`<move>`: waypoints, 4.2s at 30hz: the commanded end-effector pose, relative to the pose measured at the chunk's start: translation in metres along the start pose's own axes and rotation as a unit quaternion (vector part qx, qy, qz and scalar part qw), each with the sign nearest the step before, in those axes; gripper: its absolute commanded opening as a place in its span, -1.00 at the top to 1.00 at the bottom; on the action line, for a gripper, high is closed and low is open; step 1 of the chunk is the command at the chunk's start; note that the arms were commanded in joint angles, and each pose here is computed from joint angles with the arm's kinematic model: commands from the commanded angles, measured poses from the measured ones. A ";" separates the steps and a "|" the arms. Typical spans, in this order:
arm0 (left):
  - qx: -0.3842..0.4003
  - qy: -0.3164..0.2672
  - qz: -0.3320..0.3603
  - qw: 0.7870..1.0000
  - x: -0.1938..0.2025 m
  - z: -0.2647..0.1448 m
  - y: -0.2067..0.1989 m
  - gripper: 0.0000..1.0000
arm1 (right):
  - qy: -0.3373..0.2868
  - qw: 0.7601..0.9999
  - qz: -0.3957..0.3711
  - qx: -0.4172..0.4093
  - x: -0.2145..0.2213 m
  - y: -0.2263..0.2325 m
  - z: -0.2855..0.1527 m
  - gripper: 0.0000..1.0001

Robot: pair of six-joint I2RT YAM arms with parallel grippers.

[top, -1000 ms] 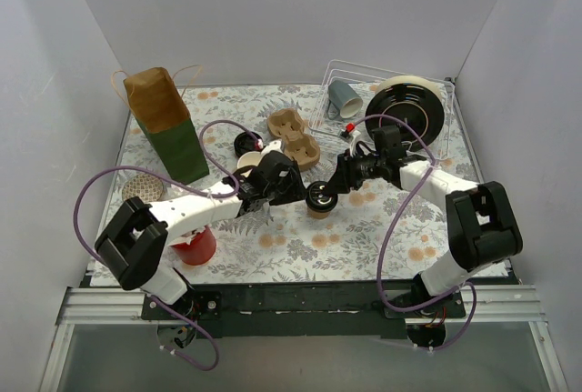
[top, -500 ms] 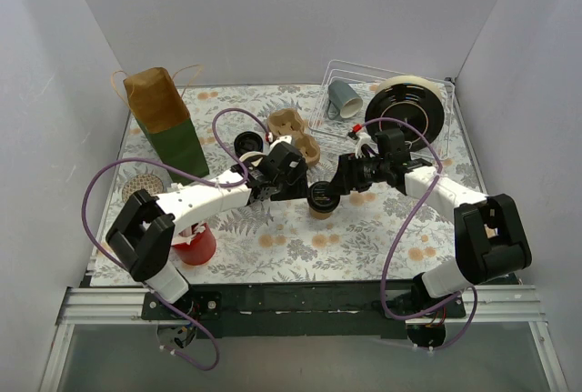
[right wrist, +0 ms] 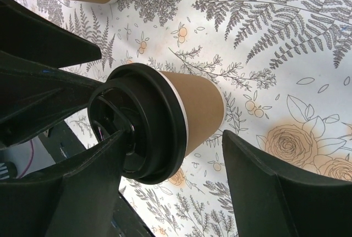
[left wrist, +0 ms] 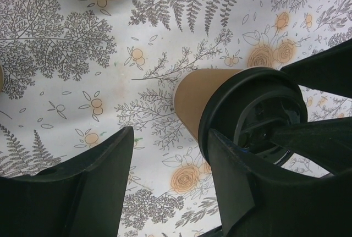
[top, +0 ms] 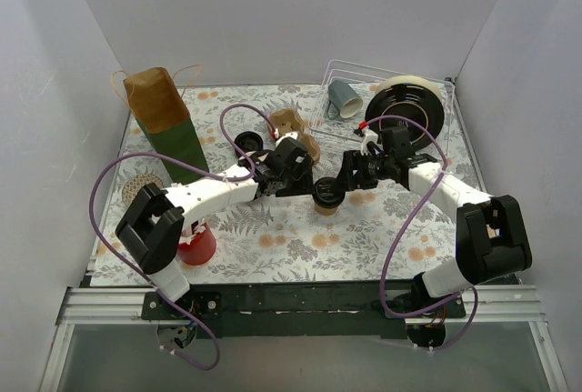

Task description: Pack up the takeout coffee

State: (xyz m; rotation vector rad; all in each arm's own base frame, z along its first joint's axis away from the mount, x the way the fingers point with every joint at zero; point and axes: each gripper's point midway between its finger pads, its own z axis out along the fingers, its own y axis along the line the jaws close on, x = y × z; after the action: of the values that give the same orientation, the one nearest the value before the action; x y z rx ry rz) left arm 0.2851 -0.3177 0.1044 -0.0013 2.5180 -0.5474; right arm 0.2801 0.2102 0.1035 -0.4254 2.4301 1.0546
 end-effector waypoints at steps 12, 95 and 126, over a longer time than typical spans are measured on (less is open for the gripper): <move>0.002 -0.021 0.012 1.000 -0.019 0.005 -0.010 -0.12 | -0.031 0.999 -0.008 -0.027 -0.019 0.020 -0.025 -0.53; 0.105 -0.074 0.115 0.985 -0.032 -0.048 -0.028 -0.57 | 0.014 0.953 -0.300 -0.026 -0.098 -0.077 0.013 -0.38; 0.046 -0.112 0.004 0.993 -0.059 -0.080 -0.015 -0.54 | -0.104 0.875 -0.449 0.150 -0.064 0.010 -0.038 0.43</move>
State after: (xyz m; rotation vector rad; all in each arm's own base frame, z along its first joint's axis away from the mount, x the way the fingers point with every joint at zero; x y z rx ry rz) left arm 0.2890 -0.2964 0.1607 0.0970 2.3215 -0.5640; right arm 0.3278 0.1920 0.1450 -1.0936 1.9002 0.5276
